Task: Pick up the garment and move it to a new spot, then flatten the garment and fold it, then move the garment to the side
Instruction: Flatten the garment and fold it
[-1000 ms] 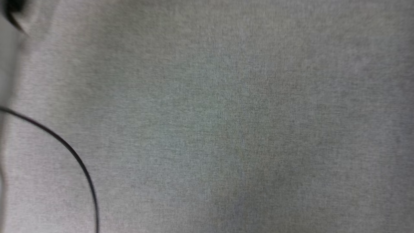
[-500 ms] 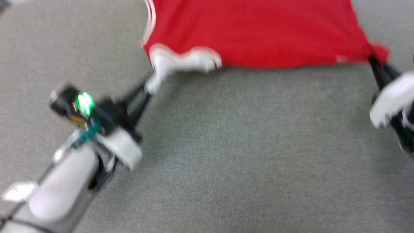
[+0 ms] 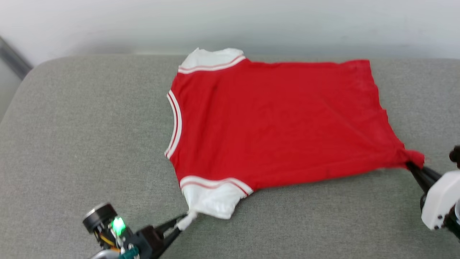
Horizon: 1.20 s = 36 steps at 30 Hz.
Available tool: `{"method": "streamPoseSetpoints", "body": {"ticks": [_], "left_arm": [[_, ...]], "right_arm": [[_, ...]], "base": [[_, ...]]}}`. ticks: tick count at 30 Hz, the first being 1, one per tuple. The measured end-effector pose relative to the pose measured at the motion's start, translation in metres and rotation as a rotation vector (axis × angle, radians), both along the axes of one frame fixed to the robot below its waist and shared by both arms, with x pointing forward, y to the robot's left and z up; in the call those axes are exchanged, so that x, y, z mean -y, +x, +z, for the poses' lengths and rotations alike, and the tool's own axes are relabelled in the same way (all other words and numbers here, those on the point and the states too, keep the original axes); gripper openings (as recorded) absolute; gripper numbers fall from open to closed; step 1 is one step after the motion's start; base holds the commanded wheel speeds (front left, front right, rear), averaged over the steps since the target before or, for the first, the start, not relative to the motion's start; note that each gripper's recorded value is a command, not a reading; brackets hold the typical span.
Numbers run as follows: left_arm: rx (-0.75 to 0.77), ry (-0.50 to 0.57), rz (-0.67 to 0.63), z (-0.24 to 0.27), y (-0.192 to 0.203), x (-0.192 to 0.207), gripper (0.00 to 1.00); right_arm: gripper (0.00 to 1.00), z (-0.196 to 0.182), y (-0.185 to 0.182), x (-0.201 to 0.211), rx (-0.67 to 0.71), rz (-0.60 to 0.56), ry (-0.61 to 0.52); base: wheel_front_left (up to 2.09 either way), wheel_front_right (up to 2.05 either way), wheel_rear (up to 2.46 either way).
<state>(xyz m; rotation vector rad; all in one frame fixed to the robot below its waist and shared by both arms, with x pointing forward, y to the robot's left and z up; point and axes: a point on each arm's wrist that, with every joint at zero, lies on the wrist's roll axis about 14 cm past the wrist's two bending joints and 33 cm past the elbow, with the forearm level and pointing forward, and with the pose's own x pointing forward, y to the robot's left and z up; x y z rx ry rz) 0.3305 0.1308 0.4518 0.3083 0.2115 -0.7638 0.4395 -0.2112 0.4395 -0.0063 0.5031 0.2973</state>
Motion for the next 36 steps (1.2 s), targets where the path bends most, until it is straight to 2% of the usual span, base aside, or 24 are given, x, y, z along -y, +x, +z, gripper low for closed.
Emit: {"method": "streamPoseSetpoints", "body": {"ticks": [10, 15, 21, 30, 36], "left_arm": [[-0.085, -0.002, -0.074, -0.009, -0.058, 0.023, 0.0], [-0.107, 0.002, -0.092, -0.012, -0.069, 0.03, 0.0], [-0.016, -0.005, -0.052, 0.007, -0.049, 0.024, 0.0], [0.198, 0.015, -0.013, 0.055, 0.008, 0.006, 0.0], [0.23, 0.029, -0.013, 0.058, 0.043, -0.001, 0.0]], "right_arm": [[0.0, -0.013, -0.066, 0.026, -0.114, -0.046, -0.001], [0.0, -0.016, -0.08, 0.027, -0.144, -0.064, 0.034], [0.0, -0.002, -0.076, 0.02, -0.101, -0.057, 0.054], [0.0, 0.013, -0.047, 0.013, -0.067, -0.06, 0.081], [0.0, 0.004, -0.02, 0.007, -0.11, -0.044, 0.047]], "base": [[0.0, 0.0, 0.0], [0.0, 0.0, 0.0], [0.0, 0.0, 0.0], [0.0, 0.0, 0.0], [0.0, 0.0, 0.0]]}}
